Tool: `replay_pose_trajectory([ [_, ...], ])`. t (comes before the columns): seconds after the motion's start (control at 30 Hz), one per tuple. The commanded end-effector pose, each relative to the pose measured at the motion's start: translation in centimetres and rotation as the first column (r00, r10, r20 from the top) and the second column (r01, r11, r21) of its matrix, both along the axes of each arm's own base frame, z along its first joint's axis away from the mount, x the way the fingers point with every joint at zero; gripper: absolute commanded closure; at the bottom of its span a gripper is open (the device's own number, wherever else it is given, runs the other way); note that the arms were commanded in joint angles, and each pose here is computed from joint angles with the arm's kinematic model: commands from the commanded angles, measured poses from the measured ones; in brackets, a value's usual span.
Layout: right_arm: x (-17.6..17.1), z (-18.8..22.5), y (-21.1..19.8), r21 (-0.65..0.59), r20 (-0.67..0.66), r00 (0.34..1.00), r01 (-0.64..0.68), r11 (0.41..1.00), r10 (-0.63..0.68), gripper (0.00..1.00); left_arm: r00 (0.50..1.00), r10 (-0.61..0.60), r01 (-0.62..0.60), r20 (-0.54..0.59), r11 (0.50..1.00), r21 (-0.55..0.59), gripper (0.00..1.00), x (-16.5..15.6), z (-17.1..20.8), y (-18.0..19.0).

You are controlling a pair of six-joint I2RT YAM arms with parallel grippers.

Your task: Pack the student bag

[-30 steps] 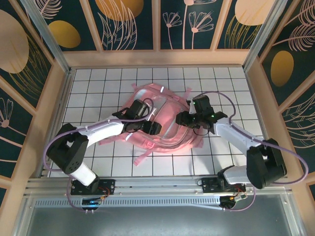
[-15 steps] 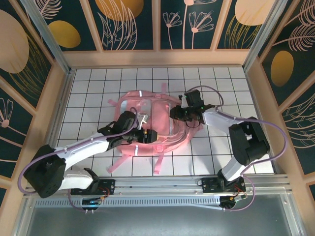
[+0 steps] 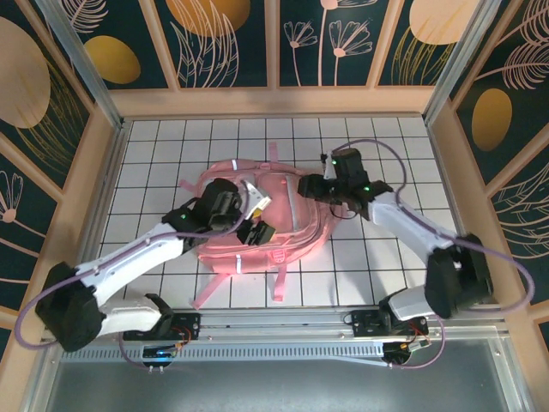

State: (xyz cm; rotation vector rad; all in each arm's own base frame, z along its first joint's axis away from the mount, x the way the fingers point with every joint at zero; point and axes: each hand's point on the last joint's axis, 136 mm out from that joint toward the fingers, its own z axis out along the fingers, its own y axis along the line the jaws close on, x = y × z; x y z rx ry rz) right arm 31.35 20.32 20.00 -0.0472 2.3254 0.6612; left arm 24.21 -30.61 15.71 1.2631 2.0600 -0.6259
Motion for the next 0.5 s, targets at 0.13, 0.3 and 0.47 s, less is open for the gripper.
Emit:
replay_pose_trajectory([
  [0.13, -5.4, -1.9, -9.7, -0.275, 0.086, 0.949, 0.314, 0.909, -0.302, 0.34, 0.905, -0.399, 0.317, 0.148, 0.863, 0.393, 0.28, 0.5, -5.3, -2.0],
  [0.3, -7.4, -2.1, -8.6, -0.085, 0.043, 0.974, 0.227, 0.970, -0.224, 0.01, 0.889, -0.436, 0.332, 0.138, 0.822, 0.462, 0.32, 1.0, -7.2, -2.1],
  [0.47, -8.2, -2.7, -6.4, -0.011, 0.010, 0.994, 0.108, 0.994, -0.108, 0.08, 0.887, -0.434, 0.305, 0.160, 0.809, 0.501, 0.51, 1.3, -8.1, -1.2],
])
